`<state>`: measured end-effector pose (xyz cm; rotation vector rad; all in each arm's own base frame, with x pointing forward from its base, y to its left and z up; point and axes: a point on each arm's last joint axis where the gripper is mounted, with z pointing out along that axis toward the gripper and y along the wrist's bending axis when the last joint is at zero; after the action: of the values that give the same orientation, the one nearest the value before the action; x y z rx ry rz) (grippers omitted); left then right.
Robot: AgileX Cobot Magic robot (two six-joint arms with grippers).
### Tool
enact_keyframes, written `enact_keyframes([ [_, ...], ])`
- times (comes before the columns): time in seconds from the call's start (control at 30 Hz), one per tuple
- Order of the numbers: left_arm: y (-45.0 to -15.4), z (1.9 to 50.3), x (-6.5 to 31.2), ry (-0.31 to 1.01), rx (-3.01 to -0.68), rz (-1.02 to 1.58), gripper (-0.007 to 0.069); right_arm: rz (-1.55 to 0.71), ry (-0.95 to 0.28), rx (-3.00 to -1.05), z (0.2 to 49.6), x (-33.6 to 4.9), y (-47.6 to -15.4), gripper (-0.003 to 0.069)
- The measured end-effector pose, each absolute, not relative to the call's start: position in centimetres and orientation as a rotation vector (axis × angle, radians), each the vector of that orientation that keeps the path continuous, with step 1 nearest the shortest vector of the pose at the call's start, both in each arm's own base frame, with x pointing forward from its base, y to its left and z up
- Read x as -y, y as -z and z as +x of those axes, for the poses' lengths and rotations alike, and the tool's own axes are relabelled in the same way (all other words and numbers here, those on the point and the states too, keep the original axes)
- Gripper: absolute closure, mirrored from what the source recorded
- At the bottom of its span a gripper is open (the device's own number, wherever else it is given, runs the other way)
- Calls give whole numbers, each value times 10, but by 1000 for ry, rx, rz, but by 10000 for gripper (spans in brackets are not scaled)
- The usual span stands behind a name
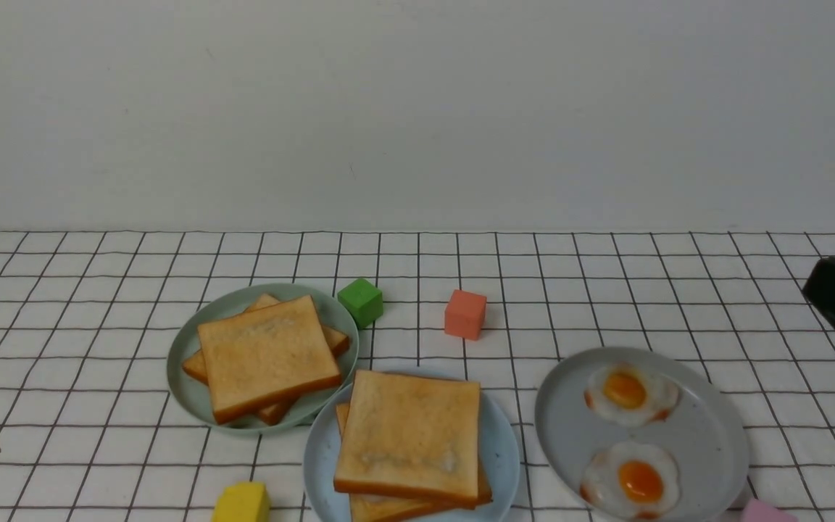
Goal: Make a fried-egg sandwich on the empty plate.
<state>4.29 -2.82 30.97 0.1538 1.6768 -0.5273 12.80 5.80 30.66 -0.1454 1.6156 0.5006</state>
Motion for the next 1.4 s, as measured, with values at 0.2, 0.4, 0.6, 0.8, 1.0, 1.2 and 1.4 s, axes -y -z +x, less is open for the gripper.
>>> enact_keyframes([
  [0.2,-259,49,15,394,-1725,31,638,-145,-501,-1616,128,-58,-307,631],
  [0.4,-192,54,12,371,-1717,-30,637,-145,-501,-1616,128,-58,-307,628],
  [0.6,-169,51,10,295,-1899,6,634,-146,-501,-1616,128,-58,-307,627],
  [0.8,-168,51,10,257,-1905,59,627,-147,-501,-1621,128,-58,-306,627],
  [1.0,-168,52,7,224,-1904,8,624,-150,-501,-1631,128,-58,-305,620],
  [1.2,-168,52,6,204,-1902,-21,617,-155,-497,-1630,128,-58,-305,613],
  [1.4,-168,52,6,205,-1903,-21,607,-155,-497,-1630,128,-58,-305,606],
])
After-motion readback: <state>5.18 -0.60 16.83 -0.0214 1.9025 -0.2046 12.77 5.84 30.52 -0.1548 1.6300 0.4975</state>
